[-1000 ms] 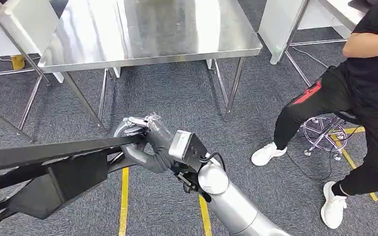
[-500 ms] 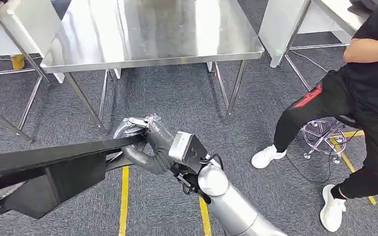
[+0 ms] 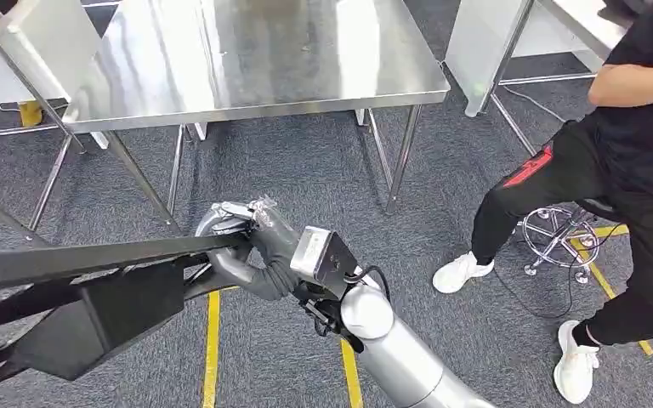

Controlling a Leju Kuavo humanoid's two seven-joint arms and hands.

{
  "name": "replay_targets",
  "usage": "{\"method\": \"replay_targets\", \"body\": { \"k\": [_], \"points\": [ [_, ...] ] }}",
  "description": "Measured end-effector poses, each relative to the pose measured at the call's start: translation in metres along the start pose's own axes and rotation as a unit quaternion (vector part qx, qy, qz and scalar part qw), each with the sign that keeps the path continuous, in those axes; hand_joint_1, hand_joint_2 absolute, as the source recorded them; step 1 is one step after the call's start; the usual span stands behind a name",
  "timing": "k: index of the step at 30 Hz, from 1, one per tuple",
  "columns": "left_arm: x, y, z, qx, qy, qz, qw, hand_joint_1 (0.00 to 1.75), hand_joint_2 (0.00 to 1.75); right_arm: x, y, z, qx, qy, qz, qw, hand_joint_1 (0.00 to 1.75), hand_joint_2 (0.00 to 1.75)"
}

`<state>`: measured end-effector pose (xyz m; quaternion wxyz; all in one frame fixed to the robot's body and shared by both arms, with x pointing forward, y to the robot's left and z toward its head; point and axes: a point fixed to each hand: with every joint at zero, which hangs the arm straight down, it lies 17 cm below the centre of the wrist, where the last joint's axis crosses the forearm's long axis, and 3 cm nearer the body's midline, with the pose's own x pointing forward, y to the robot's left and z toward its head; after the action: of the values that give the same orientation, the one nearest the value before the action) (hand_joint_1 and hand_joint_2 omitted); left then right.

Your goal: Take the parts from the cabinet and place them on the table.

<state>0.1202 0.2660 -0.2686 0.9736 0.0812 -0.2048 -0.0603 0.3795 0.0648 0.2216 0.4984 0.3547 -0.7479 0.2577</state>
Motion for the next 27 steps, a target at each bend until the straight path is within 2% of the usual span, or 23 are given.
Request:
{"method": "replay_targets", "body": {
  "k": [17,21,27],
  "points": [
    [-0.009,0.001,0.002,0.006,0.006,0.005,1.0,0.0,1.75,-0.01,-0.002,0.007,-0.002,0.013,0.006,1.0,1.75,1.75],
    [0.002,0.0,0.0,0.006,-0.003,0.007,1.0,0.0,1.75,0.001,-0.002,-0.002,0.0,-0.001,0.006,1.0,1.75,1.75],
    [-0.007,0.0,0.002,0.006,0.004,0.005,1.0,0.0,1.75,-0.002,-0.001,0.0,-0.001,0.002,0.004,1.0,1.75,1.75]
  ]
}}
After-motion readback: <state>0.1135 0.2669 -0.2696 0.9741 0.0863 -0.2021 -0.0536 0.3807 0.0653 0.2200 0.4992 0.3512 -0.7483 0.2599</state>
